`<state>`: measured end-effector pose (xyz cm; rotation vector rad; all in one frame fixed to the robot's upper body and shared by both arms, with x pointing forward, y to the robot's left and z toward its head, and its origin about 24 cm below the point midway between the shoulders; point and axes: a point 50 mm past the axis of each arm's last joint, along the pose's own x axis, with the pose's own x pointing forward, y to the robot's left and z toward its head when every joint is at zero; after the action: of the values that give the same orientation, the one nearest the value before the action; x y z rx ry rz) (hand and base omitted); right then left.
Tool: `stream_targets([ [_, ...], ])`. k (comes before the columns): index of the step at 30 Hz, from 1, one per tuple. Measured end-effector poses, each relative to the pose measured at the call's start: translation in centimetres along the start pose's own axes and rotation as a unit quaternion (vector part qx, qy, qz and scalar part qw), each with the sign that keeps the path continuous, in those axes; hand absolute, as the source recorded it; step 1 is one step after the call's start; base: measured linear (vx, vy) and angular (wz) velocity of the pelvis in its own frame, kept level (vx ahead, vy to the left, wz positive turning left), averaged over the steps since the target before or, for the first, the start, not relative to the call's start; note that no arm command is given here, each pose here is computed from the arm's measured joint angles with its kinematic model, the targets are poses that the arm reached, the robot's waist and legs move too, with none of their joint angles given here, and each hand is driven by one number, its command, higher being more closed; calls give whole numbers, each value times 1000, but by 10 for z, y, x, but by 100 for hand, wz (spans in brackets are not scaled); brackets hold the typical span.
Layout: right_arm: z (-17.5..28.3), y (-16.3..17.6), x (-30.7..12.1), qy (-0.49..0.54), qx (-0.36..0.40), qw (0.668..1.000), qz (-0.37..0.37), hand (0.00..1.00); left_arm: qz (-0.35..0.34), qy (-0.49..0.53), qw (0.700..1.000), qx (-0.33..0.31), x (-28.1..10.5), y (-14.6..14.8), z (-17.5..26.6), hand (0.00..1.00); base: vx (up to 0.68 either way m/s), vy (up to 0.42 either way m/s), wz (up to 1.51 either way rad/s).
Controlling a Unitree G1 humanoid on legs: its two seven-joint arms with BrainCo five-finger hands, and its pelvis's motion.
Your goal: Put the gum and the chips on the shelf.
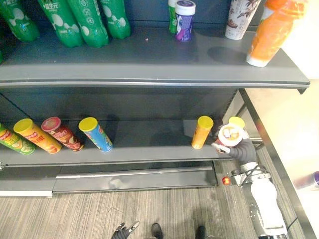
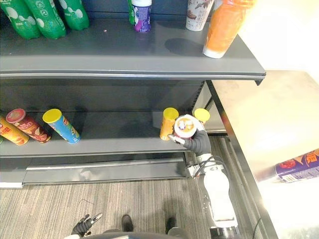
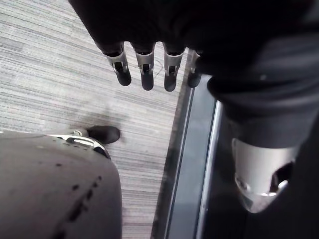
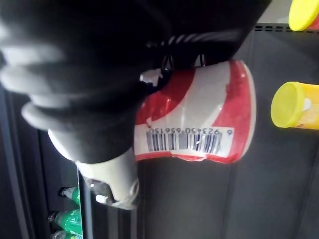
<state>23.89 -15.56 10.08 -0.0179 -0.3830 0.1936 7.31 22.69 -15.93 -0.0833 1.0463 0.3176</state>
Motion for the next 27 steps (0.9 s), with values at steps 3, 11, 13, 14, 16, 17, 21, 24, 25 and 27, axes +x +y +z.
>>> stream_targets([
  [3, 3, 0, 9, -11, 19, 1000, -1, 100, -4, 0, 1000, 7, 0, -2, 0, 0, -58, -20, 3],
  [11, 18, 13, 34, -47, 60, 996, 46, 100, -9, 4, 1000, 18, 0, -3, 0, 0, -96, -14, -4],
  [13, 23, 18, 41, -55, 58, 995, 65, 100, -11, 4, 1000, 23, 1, -3, 0, 0, -64, 0, 0],
  [14, 26, 20, 45, -63, 59, 994, 72, 100, -11, 4, 1000, 24, 1, -4, 0, 0, -38, 0, 2],
  [16, 32, 24, 51, -75, 62, 992, 83, 100, -10, 3, 1000, 25, 1, -2, 1, 0, 0, 0, 0],
  [17, 35, 28, 55, -83, 62, 990, 91, 100, -10, 4, 1000, 25, 1, -2, 1, 0, 0, 0, 0],
  [21, 41, 37, 69, -92, 68, 987, 115, 100, -12, 11, 999, 32, 1, -2, 1, 0, 19, 3, 0],
  [24, 45, 41, 79, -95, 70, 985, 124, 100, -14, 9, 999, 51, 2, 0, 3, 0, 36, 3, 1],
  [25, 44, 41, 81, -93, 71, 985, 125, 100, -14, 8, 998, 57, 2, 0, 4, 0, 30, 3, 3],
  [27, 44, 40, 90, -85, 69, 987, 122, 100, -15, 9, 998, 65, 2, 0, 4, 0, 0, 0, 0],
])
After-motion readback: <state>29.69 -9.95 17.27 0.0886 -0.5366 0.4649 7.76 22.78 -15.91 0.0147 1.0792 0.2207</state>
